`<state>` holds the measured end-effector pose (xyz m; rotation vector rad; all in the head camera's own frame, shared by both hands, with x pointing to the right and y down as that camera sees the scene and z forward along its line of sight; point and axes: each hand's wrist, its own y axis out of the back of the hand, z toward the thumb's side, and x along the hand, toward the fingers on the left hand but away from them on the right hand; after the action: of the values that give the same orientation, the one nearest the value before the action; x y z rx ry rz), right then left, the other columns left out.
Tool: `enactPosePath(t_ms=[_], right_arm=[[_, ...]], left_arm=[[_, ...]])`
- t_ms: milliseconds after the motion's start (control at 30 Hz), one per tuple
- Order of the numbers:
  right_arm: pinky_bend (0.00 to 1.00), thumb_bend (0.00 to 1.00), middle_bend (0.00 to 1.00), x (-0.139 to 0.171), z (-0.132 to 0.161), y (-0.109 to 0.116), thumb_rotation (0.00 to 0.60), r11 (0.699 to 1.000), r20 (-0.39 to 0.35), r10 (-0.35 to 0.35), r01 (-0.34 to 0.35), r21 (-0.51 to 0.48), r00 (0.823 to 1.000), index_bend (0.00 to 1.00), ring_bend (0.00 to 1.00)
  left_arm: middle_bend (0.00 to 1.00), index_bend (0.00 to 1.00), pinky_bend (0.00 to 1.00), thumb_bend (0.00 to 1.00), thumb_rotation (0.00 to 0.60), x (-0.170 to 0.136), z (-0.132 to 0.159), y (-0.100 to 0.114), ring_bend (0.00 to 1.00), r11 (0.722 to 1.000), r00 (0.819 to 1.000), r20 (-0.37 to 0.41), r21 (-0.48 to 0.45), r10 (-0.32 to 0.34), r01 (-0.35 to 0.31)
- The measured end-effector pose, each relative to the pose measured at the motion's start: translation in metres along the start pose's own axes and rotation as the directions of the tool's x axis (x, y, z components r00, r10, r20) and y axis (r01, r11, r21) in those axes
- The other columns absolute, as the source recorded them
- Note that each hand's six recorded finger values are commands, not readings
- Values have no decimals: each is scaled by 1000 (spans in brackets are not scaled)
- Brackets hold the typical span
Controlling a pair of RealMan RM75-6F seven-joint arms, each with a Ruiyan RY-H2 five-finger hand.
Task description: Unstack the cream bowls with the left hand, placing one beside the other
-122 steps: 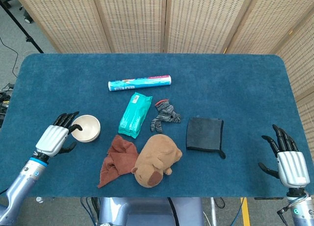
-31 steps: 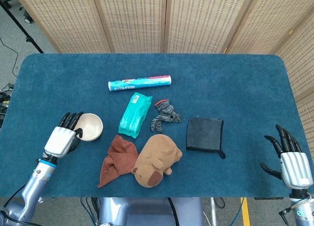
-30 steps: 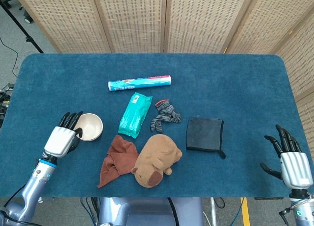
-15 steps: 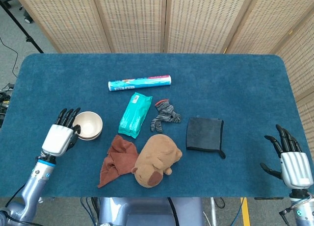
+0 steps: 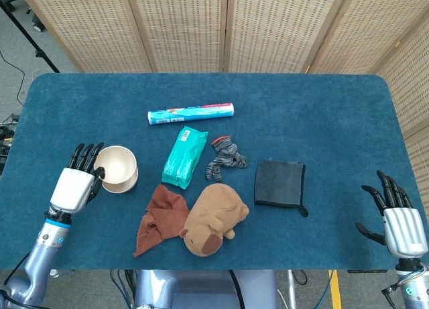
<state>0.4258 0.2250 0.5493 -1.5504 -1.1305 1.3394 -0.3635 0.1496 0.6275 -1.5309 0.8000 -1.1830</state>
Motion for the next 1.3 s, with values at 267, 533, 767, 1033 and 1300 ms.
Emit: enactPosePath(t_ms=[267,533,767,1033,1300], right_arm=[[152,156,0,2,0,2,600,1000,3,-4,4,1,1000,217,0],[152,156,0,4,0,4,600,1000,1,-11,11,-1,1000,217,0],[152,156,0,8,1,8,600,1000,-2,-20,20,-5,1000,217,0],[152,156,0,13,1,14,600,999,-4,-32,32,-15,999,217,0],[152,156,0,15,0,17,600,999,-6,-39,39,-26,999,217,0]], left_arm=[[64,687,54,478,600,-7,-8,29,49,998,998,-8,12,64,-64],[64,687,54,478,600,-24,-15,45,49,996,996,-23,25,88,-88],[64,688,54,478,600,-55,-16,50,49,996,996,-28,22,86,-85],[64,694,54,478,600,-78,-14,51,49,996,996,-23,16,82,-82],[64,694,55,478,600,-97,-8,40,49,999,999,-15,7,44,-44]])
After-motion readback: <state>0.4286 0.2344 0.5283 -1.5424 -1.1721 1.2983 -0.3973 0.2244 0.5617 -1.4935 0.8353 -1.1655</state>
